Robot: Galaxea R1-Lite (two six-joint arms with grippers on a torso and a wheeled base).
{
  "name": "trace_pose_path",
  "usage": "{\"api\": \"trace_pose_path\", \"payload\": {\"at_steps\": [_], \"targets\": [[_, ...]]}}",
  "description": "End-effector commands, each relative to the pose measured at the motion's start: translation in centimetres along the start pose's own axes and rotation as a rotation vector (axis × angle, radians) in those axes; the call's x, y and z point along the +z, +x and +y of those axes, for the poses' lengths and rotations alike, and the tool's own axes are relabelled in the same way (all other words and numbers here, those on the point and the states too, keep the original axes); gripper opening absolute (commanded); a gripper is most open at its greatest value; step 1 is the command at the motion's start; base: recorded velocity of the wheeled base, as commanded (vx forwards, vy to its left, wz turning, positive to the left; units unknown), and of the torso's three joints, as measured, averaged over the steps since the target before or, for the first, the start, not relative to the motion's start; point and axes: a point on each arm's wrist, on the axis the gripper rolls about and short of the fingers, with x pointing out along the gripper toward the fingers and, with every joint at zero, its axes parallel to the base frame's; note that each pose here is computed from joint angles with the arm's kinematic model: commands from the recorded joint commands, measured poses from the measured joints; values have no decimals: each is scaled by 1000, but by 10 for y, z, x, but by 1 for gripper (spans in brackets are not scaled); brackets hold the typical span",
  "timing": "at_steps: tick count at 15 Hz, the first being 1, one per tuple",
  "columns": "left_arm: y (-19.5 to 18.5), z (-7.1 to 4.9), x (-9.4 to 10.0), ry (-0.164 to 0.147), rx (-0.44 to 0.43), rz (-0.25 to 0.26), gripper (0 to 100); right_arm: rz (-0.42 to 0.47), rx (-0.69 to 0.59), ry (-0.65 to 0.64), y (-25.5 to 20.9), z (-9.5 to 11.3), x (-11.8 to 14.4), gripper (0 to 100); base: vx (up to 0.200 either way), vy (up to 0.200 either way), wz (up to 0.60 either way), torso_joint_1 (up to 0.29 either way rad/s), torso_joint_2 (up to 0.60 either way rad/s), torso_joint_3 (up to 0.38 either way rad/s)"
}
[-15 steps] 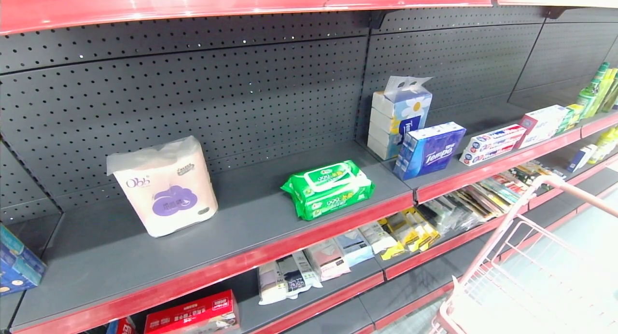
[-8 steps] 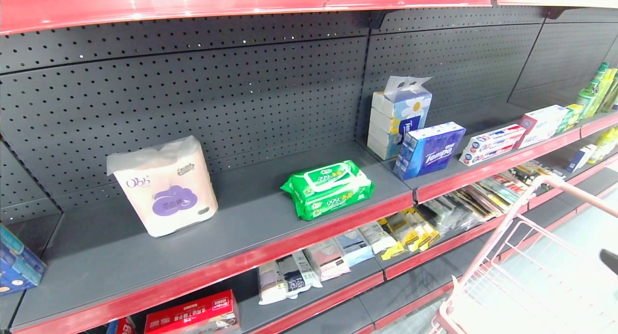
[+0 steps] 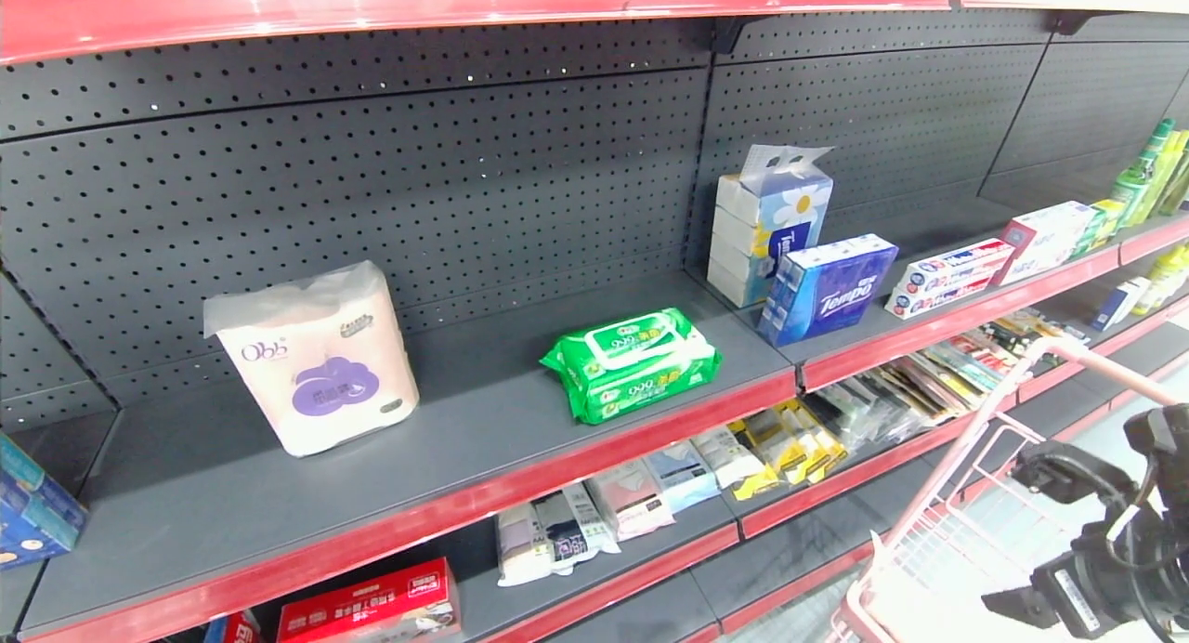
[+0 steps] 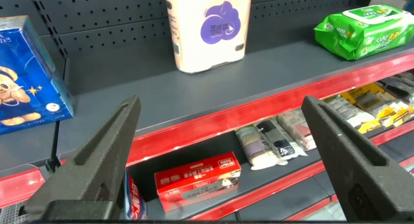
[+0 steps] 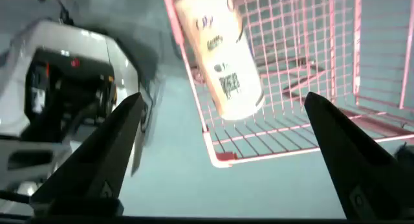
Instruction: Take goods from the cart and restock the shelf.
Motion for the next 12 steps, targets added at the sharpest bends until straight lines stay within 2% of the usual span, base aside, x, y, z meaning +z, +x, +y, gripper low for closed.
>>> {"api": "trace_pose_path", "payload": {"at_steps": [1,7,12], "targets": [[0,0,0,0,1,1,100,139,58,9,29,-8,-12,100,0,0,0,0,0,0],[0,0,0,-1,1,1,100,172,78,-11,40,-7,-17,100,0,0,0,0,0,0],[0,0,0,0,-1,1,100,175,81,-10,42,-7,-18,100,0,0,0,-87,188,97]]}}
